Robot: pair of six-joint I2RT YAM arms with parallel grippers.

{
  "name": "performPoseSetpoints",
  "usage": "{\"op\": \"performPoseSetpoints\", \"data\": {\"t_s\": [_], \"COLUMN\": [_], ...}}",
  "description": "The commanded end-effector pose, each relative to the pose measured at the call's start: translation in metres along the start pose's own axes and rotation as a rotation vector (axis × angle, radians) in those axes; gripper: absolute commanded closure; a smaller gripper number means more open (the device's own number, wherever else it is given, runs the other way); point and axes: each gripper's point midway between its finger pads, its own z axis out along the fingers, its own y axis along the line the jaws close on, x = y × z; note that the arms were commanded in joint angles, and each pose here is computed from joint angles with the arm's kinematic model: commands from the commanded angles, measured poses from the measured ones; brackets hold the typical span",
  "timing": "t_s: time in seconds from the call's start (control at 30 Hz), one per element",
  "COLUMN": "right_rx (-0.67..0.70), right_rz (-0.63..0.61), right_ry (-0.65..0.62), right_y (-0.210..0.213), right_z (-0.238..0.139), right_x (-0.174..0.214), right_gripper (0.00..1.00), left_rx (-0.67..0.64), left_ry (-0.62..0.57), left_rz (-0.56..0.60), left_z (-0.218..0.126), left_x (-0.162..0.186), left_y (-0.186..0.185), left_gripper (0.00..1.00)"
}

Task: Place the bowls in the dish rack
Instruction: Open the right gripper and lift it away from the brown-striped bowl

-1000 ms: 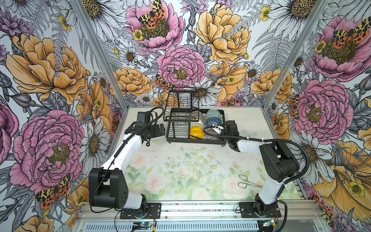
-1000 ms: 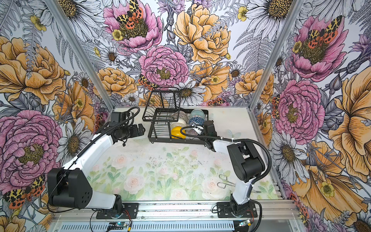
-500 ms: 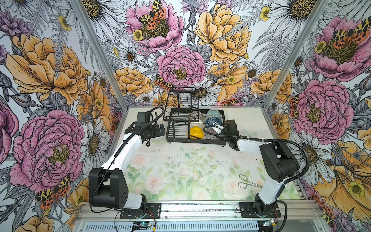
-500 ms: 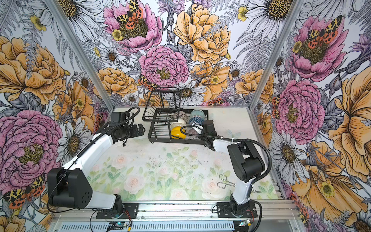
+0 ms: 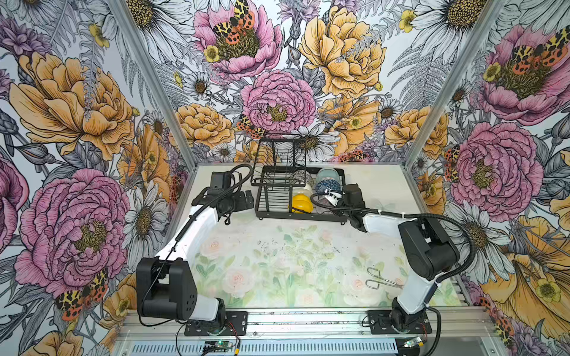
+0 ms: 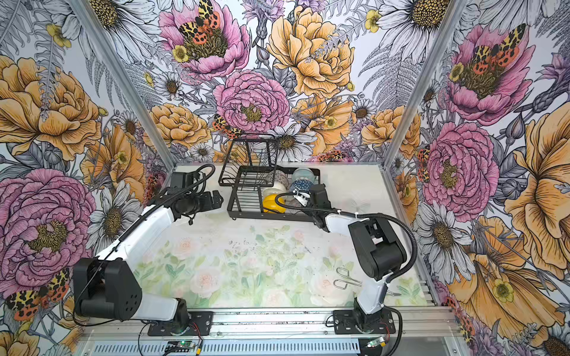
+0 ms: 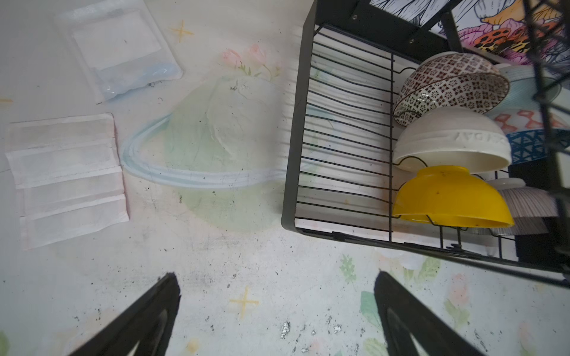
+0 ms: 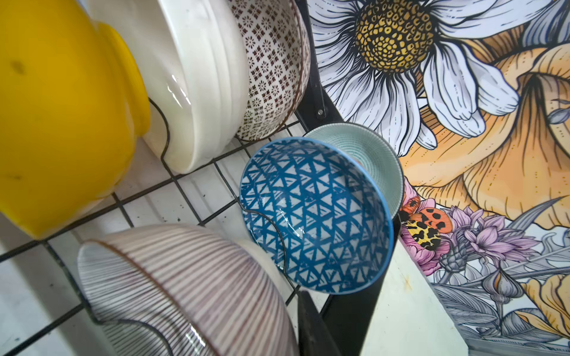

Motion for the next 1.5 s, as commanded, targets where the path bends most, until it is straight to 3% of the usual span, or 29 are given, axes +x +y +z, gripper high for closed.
{"op": "performPoseSetpoints", "data": {"t_s": [0.0,0.4,0.57,0.73,0.83,1.47], "right_rx": [-0.003,-0.008,-0.011,-0.007,-0.003,-0.006], "right_rz": [0.011,0.004,0.002,0.003,0.007,0.014], "right_ry": [-0.067,-0.054,-0.052,-0.054,-0.048,-0.046], "right_y": [-0.006,-0.004,-0.004,-0.006,-0.007,-0.008], "right_z": [-0.006,-0.005,-0.007,-0.011,-0.013,-0.032], "right_x": [-0.026,-0.025,-0.026,-0.027,-0.026,-0.026], "right_gripper": [0.76,0.68,0.53,0.25,0.17,0.11], "left_rx": [0.027,0.036,0.037,0.036,0.034,0.032], "left_ry": [-0.029,-0.028,-0.026,-0.026,-0.027,-0.030], "left_rz": [-0.015,-0.015,-0.013,-0.013,-0.013,-0.013], "left_z": [-0.002,-0.001,-0.001,0.000,0.000,-0.002], "left_x": [-0.005,-0.006,-0.005,-0.005,-0.005,-0.004], "left_y": [-0.002,-0.003,-0.004,-0.003,-0.003,-0.002], "left_gripper": [0.01,0.01,0.01,0.01,0.01,0.01]}}
